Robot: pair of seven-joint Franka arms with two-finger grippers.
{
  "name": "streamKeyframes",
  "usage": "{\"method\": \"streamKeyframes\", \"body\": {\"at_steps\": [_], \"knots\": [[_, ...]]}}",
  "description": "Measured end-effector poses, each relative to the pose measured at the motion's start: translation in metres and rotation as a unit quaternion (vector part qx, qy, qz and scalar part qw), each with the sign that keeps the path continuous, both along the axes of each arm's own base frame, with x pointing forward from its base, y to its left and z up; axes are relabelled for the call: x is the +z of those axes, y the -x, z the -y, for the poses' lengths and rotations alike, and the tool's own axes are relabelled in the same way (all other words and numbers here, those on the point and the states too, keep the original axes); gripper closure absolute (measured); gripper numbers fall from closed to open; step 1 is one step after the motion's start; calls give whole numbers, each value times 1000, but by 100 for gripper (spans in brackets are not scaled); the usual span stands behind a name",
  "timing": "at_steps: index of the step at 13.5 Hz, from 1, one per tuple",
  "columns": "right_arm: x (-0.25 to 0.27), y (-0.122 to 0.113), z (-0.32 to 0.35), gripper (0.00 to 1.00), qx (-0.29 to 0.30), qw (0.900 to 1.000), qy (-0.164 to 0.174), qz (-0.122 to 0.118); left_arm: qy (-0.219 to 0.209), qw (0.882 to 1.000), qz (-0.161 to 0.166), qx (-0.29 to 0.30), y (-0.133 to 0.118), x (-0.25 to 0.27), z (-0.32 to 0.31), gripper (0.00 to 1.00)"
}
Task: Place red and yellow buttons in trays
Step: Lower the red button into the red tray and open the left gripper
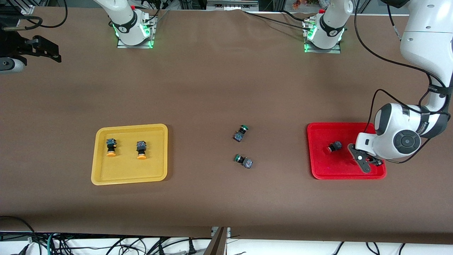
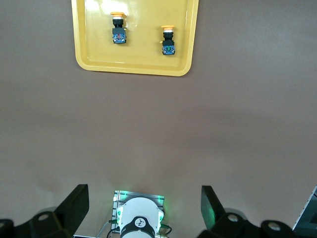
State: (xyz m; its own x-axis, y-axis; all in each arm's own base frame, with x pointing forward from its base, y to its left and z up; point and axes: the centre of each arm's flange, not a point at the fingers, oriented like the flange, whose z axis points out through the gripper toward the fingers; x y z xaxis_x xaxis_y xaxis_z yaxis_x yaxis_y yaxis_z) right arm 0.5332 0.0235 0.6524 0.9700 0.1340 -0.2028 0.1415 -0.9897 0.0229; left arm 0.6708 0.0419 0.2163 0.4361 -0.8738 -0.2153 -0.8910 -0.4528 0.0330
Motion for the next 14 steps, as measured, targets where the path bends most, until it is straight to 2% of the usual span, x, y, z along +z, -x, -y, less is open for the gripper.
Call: {"method": "streamKeyframes", "body": {"at_steps": [2, 6, 7, 9, 11, 14], "knots": [[-1, -1, 0, 0, 0, 1000, 0, -1, 2, 1000, 0, -6, -1, 1, 9, 46], [-2, -1, 0, 0, 0, 1000, 0, -2, 3, 1000, 5, -9, -5, 9, 12, 4], [-2, -1, 0, 0, 0, 1000, 0, -2, 4, 1000, 5, -11, -8, 19, 18, 0], [-2, -1, 0, 0, 0, 1000, 0, -2, 16, 1000, 10, -6, -12, 57, 41, 0], [-2, -1, 0, 0, 0, 1000, 0, -2, 30, 999, 8, 26, -9, 108, 63, 0], [-2, -2, -2, 0, 1, 1000, 0, -1, 16, 998, -12, 64, 2, 178, 83, 0]]}}
